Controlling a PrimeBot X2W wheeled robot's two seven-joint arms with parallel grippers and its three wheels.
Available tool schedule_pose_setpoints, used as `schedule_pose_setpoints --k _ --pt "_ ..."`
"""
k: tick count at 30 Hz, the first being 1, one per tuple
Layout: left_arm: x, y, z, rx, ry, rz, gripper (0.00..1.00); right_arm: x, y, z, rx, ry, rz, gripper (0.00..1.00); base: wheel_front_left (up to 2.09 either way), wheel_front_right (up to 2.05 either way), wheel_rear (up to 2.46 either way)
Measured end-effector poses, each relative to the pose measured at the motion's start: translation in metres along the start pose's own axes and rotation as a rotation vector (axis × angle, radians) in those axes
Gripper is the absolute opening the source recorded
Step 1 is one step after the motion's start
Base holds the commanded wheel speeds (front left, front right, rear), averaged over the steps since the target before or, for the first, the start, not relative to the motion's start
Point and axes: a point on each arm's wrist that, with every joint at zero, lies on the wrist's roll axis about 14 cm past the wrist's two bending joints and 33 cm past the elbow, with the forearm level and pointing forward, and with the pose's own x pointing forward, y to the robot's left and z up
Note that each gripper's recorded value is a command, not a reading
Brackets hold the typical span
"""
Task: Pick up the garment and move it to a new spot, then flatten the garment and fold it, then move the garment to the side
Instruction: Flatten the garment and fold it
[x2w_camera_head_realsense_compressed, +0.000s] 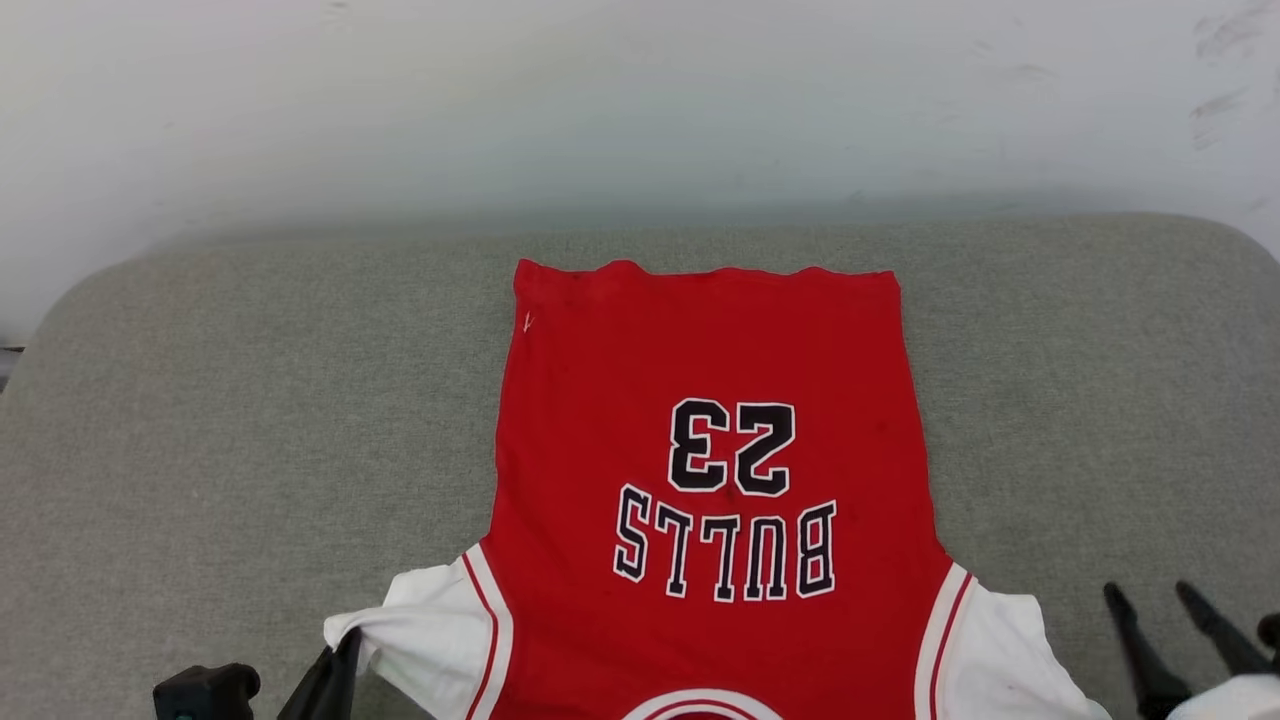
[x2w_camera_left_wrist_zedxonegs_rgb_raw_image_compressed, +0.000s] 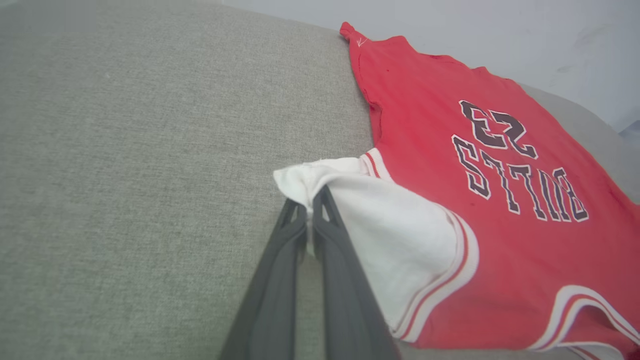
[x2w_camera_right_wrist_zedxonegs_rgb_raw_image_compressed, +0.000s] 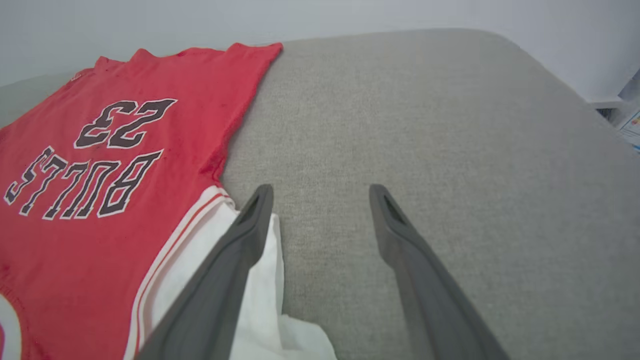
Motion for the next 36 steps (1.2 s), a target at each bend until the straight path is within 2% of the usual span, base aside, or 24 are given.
schedule_pose_setpoints --k 4,10,13,17,19,27,32,36 --pt "0.005 -0.008 0.006 0.002 -0.024 -0.017 0.00 0.024 -0.002 0.061 -0.069 -0.143 0.022 1.00 0.00 0.00 0.00" --pt "0.018 -0.014 0.018 0.016 -0.062 -0.036 0.00 0.072 0.017 0.154 -0.209 -0.283 0.096 1.00 0.00 0.00 0.00" --pt "0.024 -0.015 0.022 0.009 -0.078 -0.029 0.00 0.101 0.036 0.178 -0.240 -0.261 0.146 1.00 0.00 0.00 0.00" --pt "0.031 -0.013 0.024 0.009 -0.089 -0.023 0.00 0.142 0.058 0.188 -0.287 -0.150 0.203 1.00 0.00 0.00 0.00" --pt "0.036 -0.013 0.026 0.005 -0.097 -0.018 0.00 0.164 0.064 0.184 -0.297 -0.056 0.210 1.00 0.00 0.00 0.00" --pt "0.051 -0.009 0.023 0.000 -0.100 -0.005 0.00 0.228 0.071 0.118 -0.291 0.451 0.205 1.00 0.00 0.00 0.00" --pt "0.063 -0.006 0.016 -0.006 -0.089 0.007 0.00 0.258 0.072 0.094 -0.294 0.614 0.171 1.00 0.00 0.00 0.00" --pt "0.073 -0.002 0.008 -0.010 -0.071 0.015 0.00 0.286 0.083 0.081 -0.280 0.637 0.164 1.00 0.00 0.00 0.00"
